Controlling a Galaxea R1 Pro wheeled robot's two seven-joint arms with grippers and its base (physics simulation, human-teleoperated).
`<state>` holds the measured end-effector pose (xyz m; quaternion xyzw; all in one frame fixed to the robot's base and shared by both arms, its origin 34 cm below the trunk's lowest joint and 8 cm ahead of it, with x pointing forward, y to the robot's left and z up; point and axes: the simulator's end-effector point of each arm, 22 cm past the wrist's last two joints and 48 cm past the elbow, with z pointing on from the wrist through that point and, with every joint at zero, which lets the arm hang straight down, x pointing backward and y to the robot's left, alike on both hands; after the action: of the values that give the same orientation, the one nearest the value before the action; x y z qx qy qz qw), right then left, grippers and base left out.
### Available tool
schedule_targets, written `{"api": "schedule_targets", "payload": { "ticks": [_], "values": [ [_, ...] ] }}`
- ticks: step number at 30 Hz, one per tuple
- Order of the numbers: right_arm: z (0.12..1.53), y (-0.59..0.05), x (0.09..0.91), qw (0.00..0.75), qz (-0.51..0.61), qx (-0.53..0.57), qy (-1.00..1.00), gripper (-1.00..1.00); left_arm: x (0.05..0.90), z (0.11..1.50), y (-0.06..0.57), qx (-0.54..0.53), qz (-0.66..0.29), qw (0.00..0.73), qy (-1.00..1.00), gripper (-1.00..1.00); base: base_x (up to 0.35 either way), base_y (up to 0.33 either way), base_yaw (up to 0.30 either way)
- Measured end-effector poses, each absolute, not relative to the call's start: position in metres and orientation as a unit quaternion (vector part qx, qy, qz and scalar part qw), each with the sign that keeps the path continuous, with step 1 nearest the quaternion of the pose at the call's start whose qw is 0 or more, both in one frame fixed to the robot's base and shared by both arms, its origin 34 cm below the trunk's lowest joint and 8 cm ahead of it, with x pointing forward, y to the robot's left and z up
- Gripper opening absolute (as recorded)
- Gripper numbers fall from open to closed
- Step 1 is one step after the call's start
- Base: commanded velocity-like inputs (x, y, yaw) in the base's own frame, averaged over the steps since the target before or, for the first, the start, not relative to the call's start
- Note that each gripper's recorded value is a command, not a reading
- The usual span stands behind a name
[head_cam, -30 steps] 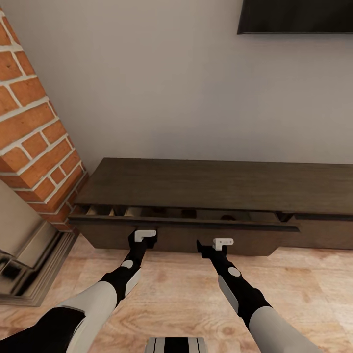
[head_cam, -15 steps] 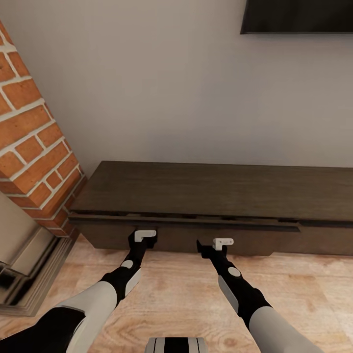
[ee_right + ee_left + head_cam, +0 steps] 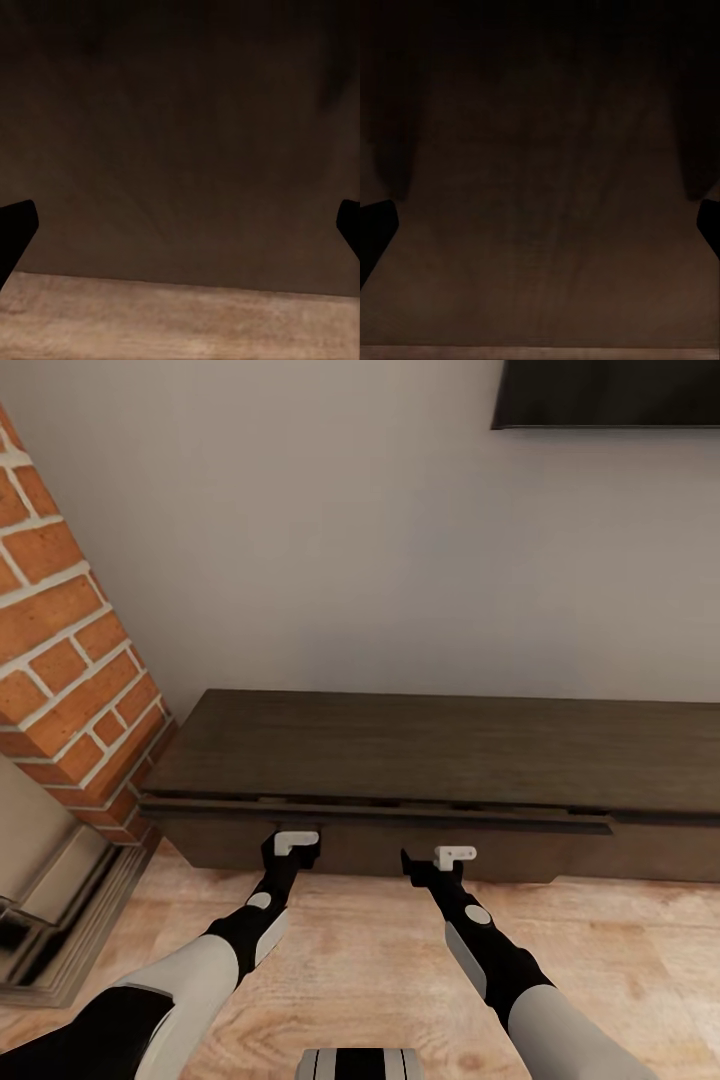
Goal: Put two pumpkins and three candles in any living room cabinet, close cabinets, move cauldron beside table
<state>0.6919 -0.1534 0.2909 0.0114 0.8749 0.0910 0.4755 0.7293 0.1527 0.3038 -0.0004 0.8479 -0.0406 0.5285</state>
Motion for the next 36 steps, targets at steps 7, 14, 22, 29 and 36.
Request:
{"api": "schedule_targets", "payload": {
  "ticks": [7, 14, 22, 29, 36],
  "values": [
    [0.2908, -0.1532, 0.6919, 0.475, 0.091, 0.011, 0.875, 1.0, 0.7292, 0.3036, 0.1524, -0.001, -0.042, 0.528, 0.848, 1.0, 0.029, 0.0, 0.0],
    [0.2908, -0.1532, 0.6918, 0.475, 0.091, 0.011, 0.875, 1.0, 0.7293, 0.3036, 0.1525, -0.001, -0.042, 0.528, 0.848, 1.0, 0.001, 0.0, 0.0],
    [0.2909, -0.1532, 0.6918, 0.475, 0.091, 0.011, 0.875, 1.0, 0.7292, 0.3037, 0.1521, 0.0, -0.042, 0.528, 0.848, 1.0, 0.057, 0.0, 0.0],
    [0.2908, -0.1532, 0.6919, 0.475, 0.091, 0.011, 0.875, 1.0, 0.7293, 0.3036, 0.1524, -0.001, -0.041, 0.528, 0.848, 1.0, 0.011, 0.0, 0.0],
    [0.2909, -0.1532, 0.6919, 0.476, 0.091, 0.011, 0.875, 1.0, 0.7293, 0.3036, 0.1525, -0.001, -0.041, 0.528, 0.848, 1.0, 0.0, 0.0, 0.0]
  ]
}}
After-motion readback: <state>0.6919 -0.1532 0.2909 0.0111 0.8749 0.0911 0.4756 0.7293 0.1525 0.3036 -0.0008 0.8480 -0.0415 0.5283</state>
